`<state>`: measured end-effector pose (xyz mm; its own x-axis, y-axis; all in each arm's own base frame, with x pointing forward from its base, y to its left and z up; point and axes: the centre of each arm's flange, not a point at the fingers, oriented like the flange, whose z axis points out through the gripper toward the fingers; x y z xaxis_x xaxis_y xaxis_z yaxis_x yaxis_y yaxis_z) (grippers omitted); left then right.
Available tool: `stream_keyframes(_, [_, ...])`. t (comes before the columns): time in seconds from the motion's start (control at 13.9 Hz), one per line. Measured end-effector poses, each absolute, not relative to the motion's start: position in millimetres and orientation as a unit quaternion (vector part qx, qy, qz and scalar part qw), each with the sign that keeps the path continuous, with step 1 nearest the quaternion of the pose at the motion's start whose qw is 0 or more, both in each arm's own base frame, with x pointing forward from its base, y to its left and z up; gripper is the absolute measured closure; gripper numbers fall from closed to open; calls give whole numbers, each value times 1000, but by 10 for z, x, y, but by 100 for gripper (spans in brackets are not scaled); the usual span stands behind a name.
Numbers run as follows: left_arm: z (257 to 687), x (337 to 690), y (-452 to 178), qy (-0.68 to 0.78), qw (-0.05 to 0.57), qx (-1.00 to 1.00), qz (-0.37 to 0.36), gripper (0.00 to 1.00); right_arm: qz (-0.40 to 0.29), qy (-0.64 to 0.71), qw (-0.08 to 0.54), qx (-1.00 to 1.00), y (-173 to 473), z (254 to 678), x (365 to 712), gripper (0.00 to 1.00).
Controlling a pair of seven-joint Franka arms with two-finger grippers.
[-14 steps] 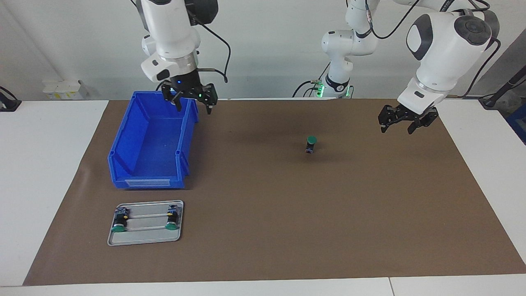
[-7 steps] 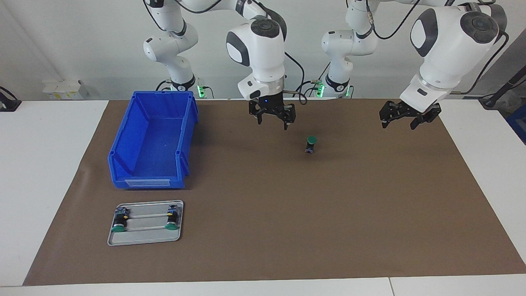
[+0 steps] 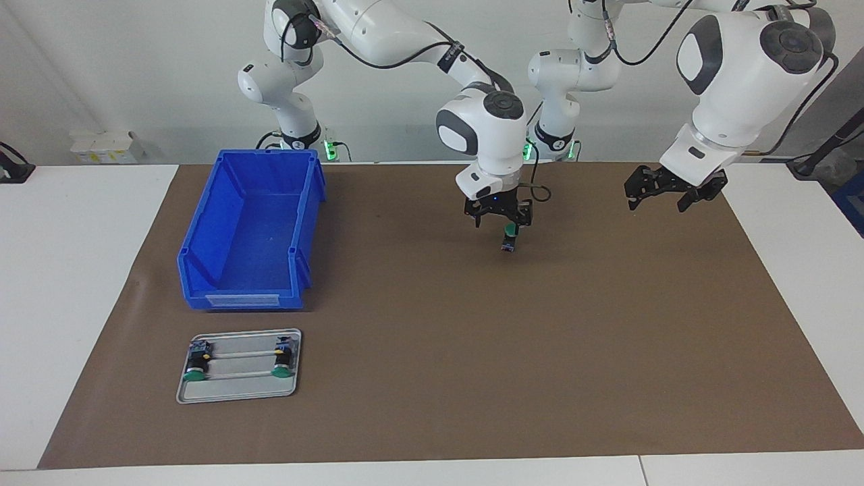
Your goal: Place and press button with both arms
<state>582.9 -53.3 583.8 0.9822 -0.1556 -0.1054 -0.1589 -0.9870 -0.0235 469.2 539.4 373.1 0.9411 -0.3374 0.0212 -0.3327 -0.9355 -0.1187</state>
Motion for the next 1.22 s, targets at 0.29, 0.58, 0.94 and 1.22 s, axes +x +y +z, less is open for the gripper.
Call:
stream_keyframes(0.29, [5830, 5837, -524, 78, 16, -995, 52, 0, -25, 164, 63, -984, 5478, 3682, 4648, 0])
stream_keyframes(0.58, [5914, 5870, -438, 70, 16, -996, 43, 0, -20, 155, 54, -986, 5567, 3430, 4552, 0])
stream_keyframes(0.94, [6002, 5871, -342, 70, 15, -997, 35, 0, -16, 145, 48, -988, 5612, 3238, 4391, 5])
stream_keyframes(1.22, [5900, 5726, -316, 79, 14, -996, 36, 0, -23, 145, 57, -988, 5624, 3260, 4409, 19])
